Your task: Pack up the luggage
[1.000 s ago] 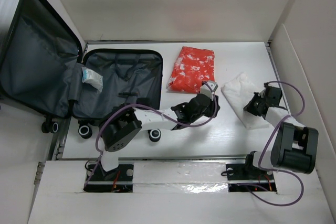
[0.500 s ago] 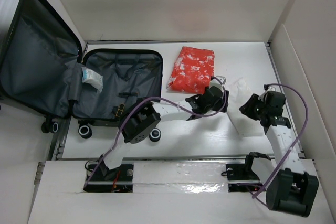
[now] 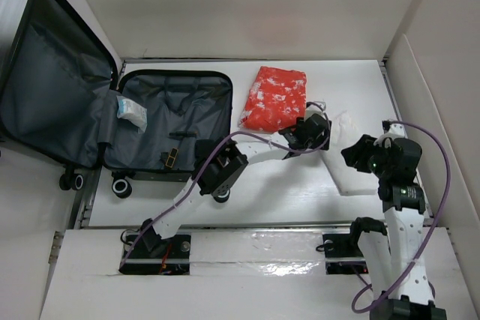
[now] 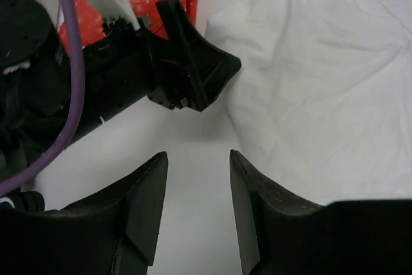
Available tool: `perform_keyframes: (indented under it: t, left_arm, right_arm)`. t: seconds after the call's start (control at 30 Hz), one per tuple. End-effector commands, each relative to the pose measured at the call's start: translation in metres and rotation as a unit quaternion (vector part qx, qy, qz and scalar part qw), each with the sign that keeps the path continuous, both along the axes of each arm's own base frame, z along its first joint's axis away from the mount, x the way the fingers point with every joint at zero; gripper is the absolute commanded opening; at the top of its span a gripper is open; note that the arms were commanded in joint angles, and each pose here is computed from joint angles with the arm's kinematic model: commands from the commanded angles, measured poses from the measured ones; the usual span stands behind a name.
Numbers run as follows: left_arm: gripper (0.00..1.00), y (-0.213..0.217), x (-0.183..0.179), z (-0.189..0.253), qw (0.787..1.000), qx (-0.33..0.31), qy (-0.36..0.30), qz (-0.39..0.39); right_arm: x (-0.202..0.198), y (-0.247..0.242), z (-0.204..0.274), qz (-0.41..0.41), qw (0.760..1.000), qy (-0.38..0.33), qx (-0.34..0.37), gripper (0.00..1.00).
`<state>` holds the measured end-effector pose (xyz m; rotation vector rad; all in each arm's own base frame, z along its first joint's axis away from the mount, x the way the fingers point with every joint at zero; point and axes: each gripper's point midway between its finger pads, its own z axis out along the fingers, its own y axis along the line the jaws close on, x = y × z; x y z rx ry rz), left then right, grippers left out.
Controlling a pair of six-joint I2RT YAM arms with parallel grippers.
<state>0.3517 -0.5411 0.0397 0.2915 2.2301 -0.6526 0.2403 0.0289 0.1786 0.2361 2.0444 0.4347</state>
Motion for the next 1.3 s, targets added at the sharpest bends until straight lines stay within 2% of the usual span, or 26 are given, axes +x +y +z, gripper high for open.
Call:
perform_keyframes:
  t: [0.0,0.13,0.23,0.4,0.5,0.53,0.63,0.67,0.7,0.77,0.8,0.87,0.9,1.07,1.23,1.27]
  left_arm:
    - [0.62,0.007,0.013,-0.008,1.000,0.016,0.012,0.021]
    - [0.59,0.005,0.019,-0.019,0.999,0.035,0.014,0.028]
    - [0.52,-0.006,0.021,-0.011,0.999,0.028,0.000,0.025]
    - [0.47,-0.014,0.018,-0.011,1.000,0.021,-0.001,0.019]
    - [0.31,-0.016,0.018,-0.011,1.000,0.018,-0.002,0.014]
    - [0.16,-0.015,0.017,-0.012,1.000,0.019,-0.002,0.014]
    - [0.00,-0.018,0.016,0.000,1.000,0.004,-0.012,0.003]
    - [0.00,-0.016,0.012,-0.001,1.000,0.005,-0.009,-0.005]
    - [0.00,-0.020,0.013,0.022,1.000,-0.016,-0.022,-0.009]
    - [0.00,-0.017,0.010,0.034,0.999,-0.021,-0.028,-0.016]
    - [0.00,-0.018,0.010,0.069,0.998,-0.048,-0.047,-0.017]
    - [0.00,-0.011,0.007,0.087,0.996,-0.054,-0.060,-0.023]
    - [0.00,-0.010,0.006,0.125,0.993,-0.081,-0.082,-0.024]
    - [0.00,0.001,-0.006,0.202,0.983,-0.122,-0.127,-0.052]
    - [0.00,0.037,0.009,0.272,0.972,-0.150,-0.171,-0.061]
    - [0.00,0.053,0.023,0.278,0.972,-0.150,-0.175,-0.051]
  right_arm:
    - [-0.009,0.012,0.025,0.036,0.999,-0.036,-0.004,0.49]
    - [-0.013,0.019,0.038,0.052,0.997,-0.055,0.002,0.48]
    - [-0.014,0.025,0.052,0.063,0.995,-0.077,0.011,0.47]
    - [-0.017,0.033,0.089,0.077,0.990,-0.118,0.025,0.47]
    - [-0.020,0.041,0.125,0.091,0.981,-0.164,0.042,0.47]
    - [-0.022,0.042,0.135,0.093,0.979,-0.177,0.042,0.46]
    - [-0.028,0.044,0.158,0.096,0.974,-0.201,0.039,0.46]
    - [-0.031,0.044,0.168,0.094,0.972,-0.213,0.032,0.46]
    - [-0.032,0.043,0.171,0.091,0.972,-0.216,0.029,0.46]
    - [-0.036,0.041,0.177,0.084,0.971,-0.223,0.024,0.46]
    - [-0.038,0.041,0.183,0.083,0.969,-0.230,0.022,0.46]
    - [-0.041,0.041,0.188,0.080,0.968,-0.238,0.018,0.46]
    - [-0.042,0.040,0.192,0.078,0.967,-0.242,0.017,0.46]
    - [-0.044,0.040,0.202,0.073,0.962,-0.263,0.020,0.46]
    - [-0.043,0.039,0.205,0.067,0.959,-0.275,0.024,0.46]
    - [-0.043,0.039,0.204,0.067,0.959,-0.274,0.024,0.46]
